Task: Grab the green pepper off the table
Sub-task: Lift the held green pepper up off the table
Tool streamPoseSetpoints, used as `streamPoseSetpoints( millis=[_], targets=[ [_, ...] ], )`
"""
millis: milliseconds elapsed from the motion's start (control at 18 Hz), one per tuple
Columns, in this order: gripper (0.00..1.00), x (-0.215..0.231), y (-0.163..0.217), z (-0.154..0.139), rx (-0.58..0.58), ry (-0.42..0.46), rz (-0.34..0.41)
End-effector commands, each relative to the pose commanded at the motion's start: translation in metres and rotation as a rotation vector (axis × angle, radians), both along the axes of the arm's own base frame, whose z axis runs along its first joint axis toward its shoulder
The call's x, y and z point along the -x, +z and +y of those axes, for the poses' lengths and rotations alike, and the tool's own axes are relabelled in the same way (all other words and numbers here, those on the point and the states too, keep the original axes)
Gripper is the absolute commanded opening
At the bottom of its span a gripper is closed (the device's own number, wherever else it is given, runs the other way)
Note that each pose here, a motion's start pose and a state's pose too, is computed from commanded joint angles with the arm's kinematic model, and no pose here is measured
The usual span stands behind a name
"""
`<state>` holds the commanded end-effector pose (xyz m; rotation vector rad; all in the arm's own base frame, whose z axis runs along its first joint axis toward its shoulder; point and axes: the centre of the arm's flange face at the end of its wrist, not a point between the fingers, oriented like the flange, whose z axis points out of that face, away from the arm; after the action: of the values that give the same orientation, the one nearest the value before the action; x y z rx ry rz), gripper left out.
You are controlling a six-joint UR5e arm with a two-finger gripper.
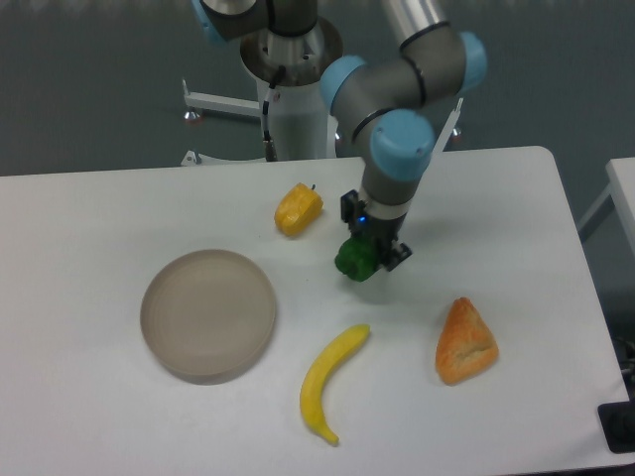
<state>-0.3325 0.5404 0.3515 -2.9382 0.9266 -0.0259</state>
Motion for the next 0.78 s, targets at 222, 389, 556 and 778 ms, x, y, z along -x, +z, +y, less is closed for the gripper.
streamPoseSetpoints(
  millis=[222, 389, 556, 778],
  targets=[
    [0.13, 0.032, 0.022, 0.016, -0.001, 0.021, -0.001],
    [0.13, 0.042, 0.027, 0.026, -0.012, 0.009, 0.014],
    [0.12, 0.038, 0.023, 0.033, 0.028, -0.010, 0.045],
    [0.11, 0.041, 0.026, 0.029, 0.079, -0.108, 0.061]
  ],
)
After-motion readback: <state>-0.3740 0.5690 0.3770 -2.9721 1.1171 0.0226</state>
